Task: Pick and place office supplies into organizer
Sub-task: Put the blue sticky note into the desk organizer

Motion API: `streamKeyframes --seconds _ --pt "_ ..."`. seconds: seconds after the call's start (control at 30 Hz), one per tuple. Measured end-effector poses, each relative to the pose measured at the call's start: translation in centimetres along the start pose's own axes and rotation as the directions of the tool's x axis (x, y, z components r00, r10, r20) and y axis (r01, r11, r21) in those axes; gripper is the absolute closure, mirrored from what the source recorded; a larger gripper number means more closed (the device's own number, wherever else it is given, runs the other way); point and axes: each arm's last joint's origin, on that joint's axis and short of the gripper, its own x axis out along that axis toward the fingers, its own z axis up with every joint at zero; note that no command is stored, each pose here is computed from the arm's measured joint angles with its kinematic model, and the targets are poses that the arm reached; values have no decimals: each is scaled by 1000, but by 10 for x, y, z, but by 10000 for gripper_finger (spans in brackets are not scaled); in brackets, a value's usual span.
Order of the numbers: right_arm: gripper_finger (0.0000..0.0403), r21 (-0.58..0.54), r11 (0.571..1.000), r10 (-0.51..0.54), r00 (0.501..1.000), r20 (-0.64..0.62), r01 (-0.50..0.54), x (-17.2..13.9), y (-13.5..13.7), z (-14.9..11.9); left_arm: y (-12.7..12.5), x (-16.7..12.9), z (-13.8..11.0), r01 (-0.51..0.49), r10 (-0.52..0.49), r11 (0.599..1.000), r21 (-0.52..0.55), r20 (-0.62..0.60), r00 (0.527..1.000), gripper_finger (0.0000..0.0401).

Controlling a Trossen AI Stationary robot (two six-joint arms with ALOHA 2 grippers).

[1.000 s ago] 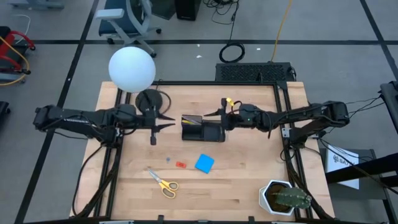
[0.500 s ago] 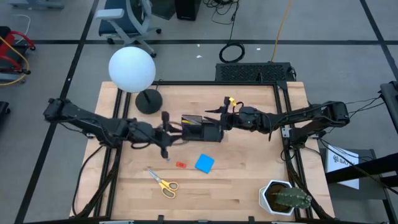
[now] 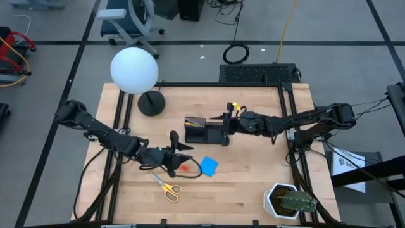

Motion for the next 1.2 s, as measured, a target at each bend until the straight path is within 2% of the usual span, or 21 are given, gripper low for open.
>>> streamKeyframes --seconds 0.17,0.4,0.47,0.63,1.0,1.2 --pt "298 6 998 67 994 -81 -67 -3 13 -6 -19 5 0 -12 14 999 40 -42 999 194" --pt "298 33 990 137 983 -123 -134 -8 30 -7 -46 32 -12 -42 51 996 78 -120 991 192" --pt "298 50 983 185 971 -149 -179 -10 35 -9 -52 39 -15 -64 75 994 88 -137 988 192" --pt "298 116 958 282 939 -196 -263 -14 52 -28 -63 50 -21 -73 87 993 91 -156 984 192" --pt "298 140 953 292 938 -186 -269 3 80 -68 -78 70 -36 -51 68 995 91 -193 979 192" --pt "298 146 943 325 924 -203 -300 12 91 -83 -88 76 -38 -1 10 998 57 -161 987 192"
